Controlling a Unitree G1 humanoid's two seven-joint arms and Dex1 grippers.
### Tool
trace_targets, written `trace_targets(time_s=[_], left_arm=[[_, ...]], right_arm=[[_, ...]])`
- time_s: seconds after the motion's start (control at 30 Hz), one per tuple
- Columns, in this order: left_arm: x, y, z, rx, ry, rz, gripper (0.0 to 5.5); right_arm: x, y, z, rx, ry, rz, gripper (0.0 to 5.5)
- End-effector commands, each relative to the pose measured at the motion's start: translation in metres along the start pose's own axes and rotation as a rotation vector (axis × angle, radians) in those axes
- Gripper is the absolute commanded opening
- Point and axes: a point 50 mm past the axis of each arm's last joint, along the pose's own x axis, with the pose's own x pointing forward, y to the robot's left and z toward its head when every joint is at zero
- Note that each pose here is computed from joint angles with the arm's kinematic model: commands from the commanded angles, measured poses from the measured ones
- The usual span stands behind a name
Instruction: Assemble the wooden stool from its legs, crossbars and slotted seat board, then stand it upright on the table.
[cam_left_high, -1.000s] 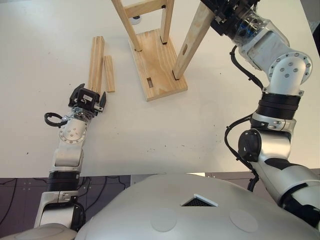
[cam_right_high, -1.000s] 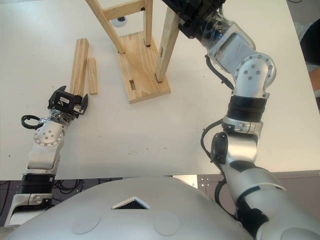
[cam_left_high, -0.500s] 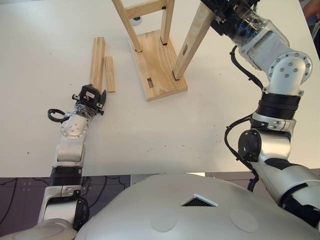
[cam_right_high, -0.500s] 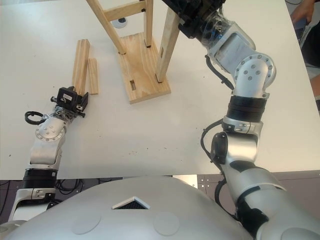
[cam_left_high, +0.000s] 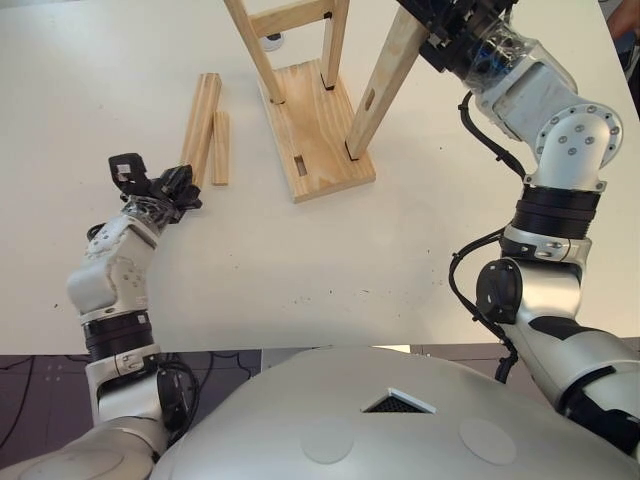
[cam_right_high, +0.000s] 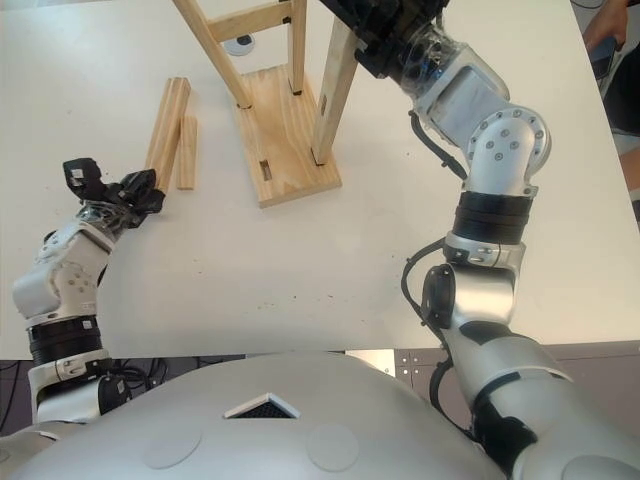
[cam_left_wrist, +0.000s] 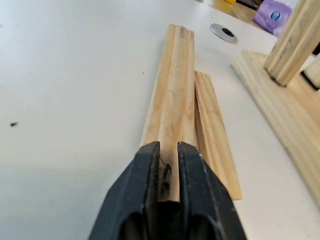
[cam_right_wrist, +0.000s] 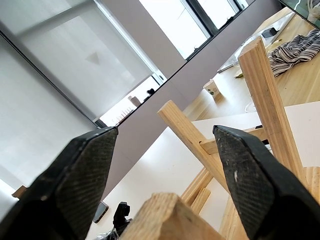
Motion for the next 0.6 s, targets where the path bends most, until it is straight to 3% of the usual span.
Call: trace_targets(time_s=[0.03,0.17,0.37,0.47,0.6], left_arm=[[-0.009,0.015,-0.041,0.125,0.266,0.039,0.03],[-0.006,-0.005,-0.034,0.247,0.231,-0.062,0.03],[-0.003,-0.029,-0.001,0.549,0.060,-0.096,0.87],[-0.003,-0.041,-0.003,0.779,0.033,-0.097,1.26],[-0.004,-0.042,-0.012,0.885,0.020,-0.064,1.85]], right_arm=[[0.002,0.001,-0.005,-0.019,0.010,-0.008,3.50],[0.002,0.001,-0.006,-0.019,0.009,-0.012,3.50],[0.000,0.001,-0.006,-0.016,-0.002,-0.022,3.50],[-0.001,0.001,-0.007,-0.013,-0.005,-0.025,3.50],[-0.002,0.001,-0.010,-0.007,-0.005,-0.030,3.50]])
